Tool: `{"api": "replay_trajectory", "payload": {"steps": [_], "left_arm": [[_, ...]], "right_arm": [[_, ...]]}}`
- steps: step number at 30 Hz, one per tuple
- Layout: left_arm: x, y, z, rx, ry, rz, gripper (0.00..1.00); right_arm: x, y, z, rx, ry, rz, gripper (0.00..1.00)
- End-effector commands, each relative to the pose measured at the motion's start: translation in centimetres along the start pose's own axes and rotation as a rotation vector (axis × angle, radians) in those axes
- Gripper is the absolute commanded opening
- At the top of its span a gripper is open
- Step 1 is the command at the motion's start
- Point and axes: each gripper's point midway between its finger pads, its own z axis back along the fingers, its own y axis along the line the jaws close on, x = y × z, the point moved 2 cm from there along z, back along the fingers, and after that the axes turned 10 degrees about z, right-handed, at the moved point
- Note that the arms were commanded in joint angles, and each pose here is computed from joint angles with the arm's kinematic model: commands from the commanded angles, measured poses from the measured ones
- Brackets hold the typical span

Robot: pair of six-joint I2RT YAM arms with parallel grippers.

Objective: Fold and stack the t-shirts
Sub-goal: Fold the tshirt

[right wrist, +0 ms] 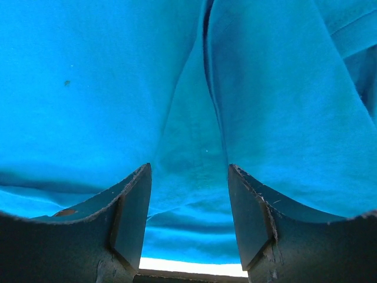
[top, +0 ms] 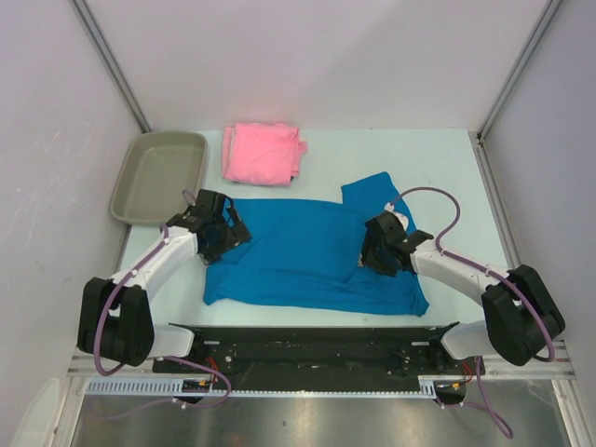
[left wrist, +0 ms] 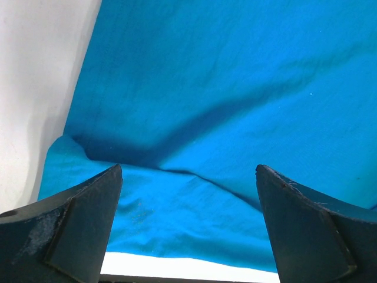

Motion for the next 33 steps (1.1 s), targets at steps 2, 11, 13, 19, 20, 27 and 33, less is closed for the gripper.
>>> {"api": "replay_trajectory", "payload": {"steps": [2, 11, 13, 19, 20, 27, 33], "left_arm": [[-0.1, -0.2, -0.3, -0.012, -0.002, -0.012, 1.00], [-0.2, -0.1, -0.4, -0.006, 0.003, -0.006, 1.00], [-0.3, 0.0, -0.4, -0.003, 0.003, -0.008, 1.00], [-0.1, -0.1, -0.2, -0.002, -0.003, -0.012, 1.00], [0.0, -0.1, -0.2, -0.002, -0.003, -0.012, 1.00], [-0.4, 0.0, -0.5, -0.006, 0.011, -0.009, 1.00], [-0.5, 0.1, -0.7, -0.003, 0.015, -0.007, 1.00]], "right_arm": [[0.7, -0.3, 1.1, -0.039, -0.030, 0.030, 0.59], [-0.2, 0.2, 0.3, -0.051, -0.015, 0.047, 0.39], [-0.2, 0.4, 0.2, -0.045, -0.016, 0.042, 0.31], [-0.5, 0.0, 0.0, -0.062, -0.002, 0.050, 0.22], [-0.5, -0.1, 0.1, -0.067, -0.003, 0.052, 0.27], [-0.2, -1.2, 1.2, -0.111, -0.031, 0.065, 0.36], [-1.2, -1.7, 0.4, -0.121, -0.007, 0.064, 0.35]]}}
